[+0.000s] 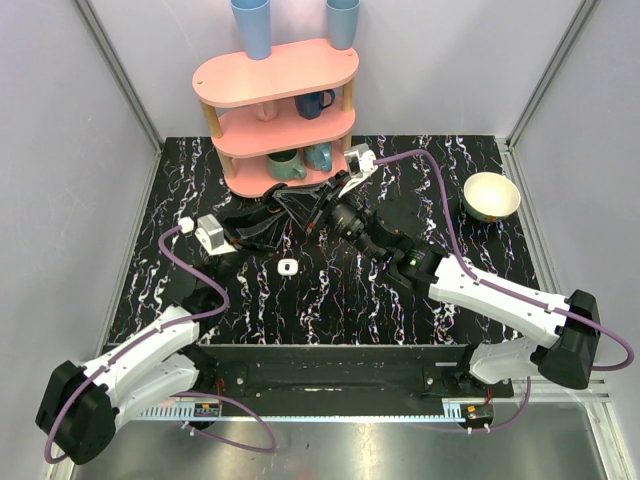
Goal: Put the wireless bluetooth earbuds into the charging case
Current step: Insert the left earbud into the left side groove of the charging case.
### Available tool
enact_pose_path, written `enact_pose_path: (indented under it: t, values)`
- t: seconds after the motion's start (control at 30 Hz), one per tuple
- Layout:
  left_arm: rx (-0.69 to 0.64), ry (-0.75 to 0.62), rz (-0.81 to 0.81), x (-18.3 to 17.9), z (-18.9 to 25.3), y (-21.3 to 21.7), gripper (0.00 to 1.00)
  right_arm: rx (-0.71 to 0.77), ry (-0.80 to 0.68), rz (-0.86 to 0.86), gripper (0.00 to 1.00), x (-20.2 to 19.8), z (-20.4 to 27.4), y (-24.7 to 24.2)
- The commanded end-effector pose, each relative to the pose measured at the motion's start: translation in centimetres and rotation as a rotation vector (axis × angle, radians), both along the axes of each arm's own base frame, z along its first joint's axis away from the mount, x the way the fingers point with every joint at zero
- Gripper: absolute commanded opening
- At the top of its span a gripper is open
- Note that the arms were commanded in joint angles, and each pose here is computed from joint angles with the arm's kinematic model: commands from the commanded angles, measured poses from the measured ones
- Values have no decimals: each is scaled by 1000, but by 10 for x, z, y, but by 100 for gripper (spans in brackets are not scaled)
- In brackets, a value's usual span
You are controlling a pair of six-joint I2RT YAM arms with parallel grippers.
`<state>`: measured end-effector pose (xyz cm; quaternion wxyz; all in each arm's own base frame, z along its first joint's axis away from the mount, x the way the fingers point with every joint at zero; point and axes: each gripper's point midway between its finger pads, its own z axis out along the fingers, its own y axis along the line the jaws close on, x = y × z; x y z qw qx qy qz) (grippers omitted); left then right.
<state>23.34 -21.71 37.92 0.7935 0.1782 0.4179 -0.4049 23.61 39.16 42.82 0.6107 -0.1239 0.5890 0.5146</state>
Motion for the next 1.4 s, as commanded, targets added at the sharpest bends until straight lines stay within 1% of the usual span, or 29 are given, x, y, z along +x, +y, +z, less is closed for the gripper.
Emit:
enact_pose_path:
  t: [0.0,0.7,0.9,1.37]
  values:
    - [-16,-26,17,-2,5,3,0,64,-38,11,10,-10,25,-7]
    - [-33,-24,22,0,9,4,0,32,-1,44,11,-10,7,4]
    - [-32,-15,36,3,10,3,0,45,-6,39,10,-9,6,4]
    - [-29,-11,42,2,9,3,0,23,-17,-14,10,-1,-2,4]
